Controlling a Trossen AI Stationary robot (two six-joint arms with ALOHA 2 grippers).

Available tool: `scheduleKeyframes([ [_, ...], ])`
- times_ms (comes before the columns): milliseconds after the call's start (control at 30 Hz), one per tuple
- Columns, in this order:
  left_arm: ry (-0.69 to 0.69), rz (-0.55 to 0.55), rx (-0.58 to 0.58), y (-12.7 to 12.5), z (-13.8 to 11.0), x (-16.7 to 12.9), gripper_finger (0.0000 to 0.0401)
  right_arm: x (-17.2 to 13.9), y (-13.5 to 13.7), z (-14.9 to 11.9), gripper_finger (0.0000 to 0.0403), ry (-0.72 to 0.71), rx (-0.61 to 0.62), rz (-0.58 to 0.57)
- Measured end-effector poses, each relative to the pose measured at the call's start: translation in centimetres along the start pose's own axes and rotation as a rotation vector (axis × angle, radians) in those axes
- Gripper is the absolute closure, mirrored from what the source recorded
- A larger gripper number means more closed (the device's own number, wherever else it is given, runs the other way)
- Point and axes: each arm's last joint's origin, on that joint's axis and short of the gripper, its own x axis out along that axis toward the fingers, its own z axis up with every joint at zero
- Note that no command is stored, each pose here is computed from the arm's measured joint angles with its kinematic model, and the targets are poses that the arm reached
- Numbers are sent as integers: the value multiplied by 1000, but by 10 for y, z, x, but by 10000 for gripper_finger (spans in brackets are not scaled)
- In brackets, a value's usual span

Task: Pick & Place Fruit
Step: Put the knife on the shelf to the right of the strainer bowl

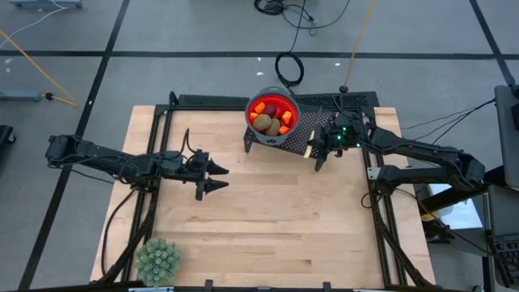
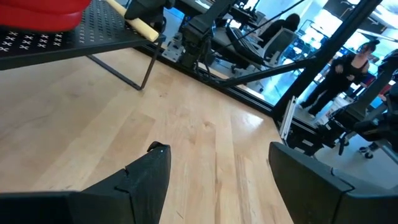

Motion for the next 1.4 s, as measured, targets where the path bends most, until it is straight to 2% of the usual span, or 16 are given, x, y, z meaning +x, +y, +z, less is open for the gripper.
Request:
scheduleKeyframes([
  [300, 12, -25, -9, -1, 0, 0, 130, 0, 0, 1, 318, -24, 12, 2],
  [600, 21, -40, -19, -1, -1, 0, 130, 0, 1, 1, 329, -24, 13, 6],
  [933, 29, -58, -19, -2, -1, 0, 130, 0, 1, -1, 333, 48, 21, 24],
  [1400, 33, -72, -18, -2, -1, 0, 130, 0, 0, 2, 333, -7, -7, 10],
])
